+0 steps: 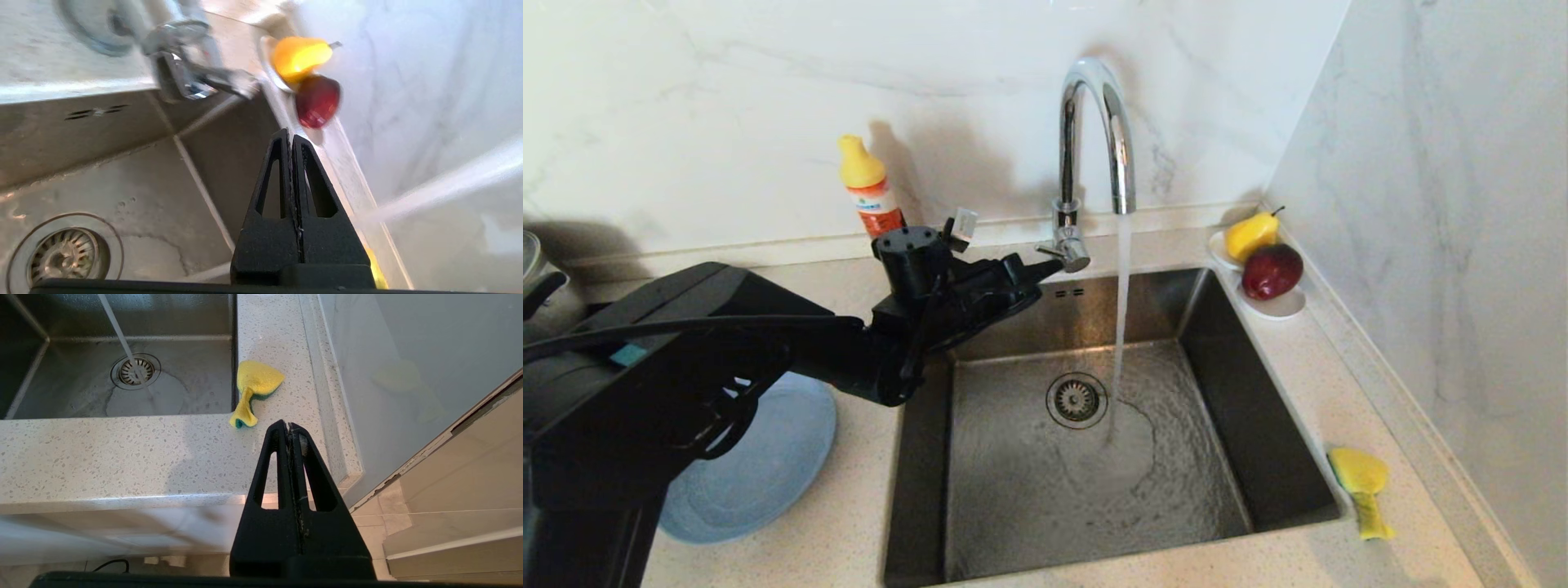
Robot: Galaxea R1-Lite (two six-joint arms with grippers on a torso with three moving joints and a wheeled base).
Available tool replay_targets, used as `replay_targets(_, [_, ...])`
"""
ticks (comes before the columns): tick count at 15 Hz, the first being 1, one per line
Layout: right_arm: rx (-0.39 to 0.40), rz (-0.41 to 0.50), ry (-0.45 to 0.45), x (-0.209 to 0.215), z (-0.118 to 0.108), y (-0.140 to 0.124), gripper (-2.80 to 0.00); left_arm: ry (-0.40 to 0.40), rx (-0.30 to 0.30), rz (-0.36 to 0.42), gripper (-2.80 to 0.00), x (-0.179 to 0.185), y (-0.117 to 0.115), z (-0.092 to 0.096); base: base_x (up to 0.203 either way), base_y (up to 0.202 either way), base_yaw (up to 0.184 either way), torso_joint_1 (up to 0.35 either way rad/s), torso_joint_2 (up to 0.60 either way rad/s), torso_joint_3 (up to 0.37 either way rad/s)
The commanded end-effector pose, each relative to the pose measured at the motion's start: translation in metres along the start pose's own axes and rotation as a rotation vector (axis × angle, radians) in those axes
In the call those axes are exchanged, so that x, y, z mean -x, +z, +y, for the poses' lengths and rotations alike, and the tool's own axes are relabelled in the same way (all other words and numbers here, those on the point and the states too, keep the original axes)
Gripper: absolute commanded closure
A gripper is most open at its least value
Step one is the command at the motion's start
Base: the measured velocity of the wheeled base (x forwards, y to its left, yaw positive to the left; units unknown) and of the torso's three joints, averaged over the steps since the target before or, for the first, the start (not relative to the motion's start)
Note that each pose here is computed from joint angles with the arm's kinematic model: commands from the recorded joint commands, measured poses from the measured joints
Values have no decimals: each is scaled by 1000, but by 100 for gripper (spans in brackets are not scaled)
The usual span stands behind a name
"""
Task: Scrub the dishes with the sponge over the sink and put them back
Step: Turn off the faucet
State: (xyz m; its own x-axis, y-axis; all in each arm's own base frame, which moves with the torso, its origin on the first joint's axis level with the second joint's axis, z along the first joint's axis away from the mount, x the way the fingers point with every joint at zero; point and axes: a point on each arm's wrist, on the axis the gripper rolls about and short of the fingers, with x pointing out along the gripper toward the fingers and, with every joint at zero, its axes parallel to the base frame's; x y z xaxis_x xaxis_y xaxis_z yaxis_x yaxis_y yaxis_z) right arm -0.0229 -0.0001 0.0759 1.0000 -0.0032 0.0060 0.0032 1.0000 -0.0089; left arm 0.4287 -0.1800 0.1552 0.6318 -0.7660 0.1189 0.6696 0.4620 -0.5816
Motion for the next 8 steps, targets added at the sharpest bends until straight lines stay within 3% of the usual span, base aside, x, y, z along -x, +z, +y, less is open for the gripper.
replay_targets(1, [0,1,0,0,0,0,0,30,2,-32,0,-5,4,1,0,0,0,0,0,0])
replay_targets(8, [0,1,0,0,0,0,0,55,10,-54,0,-13,16,-1,0,0,0,0,0,0])
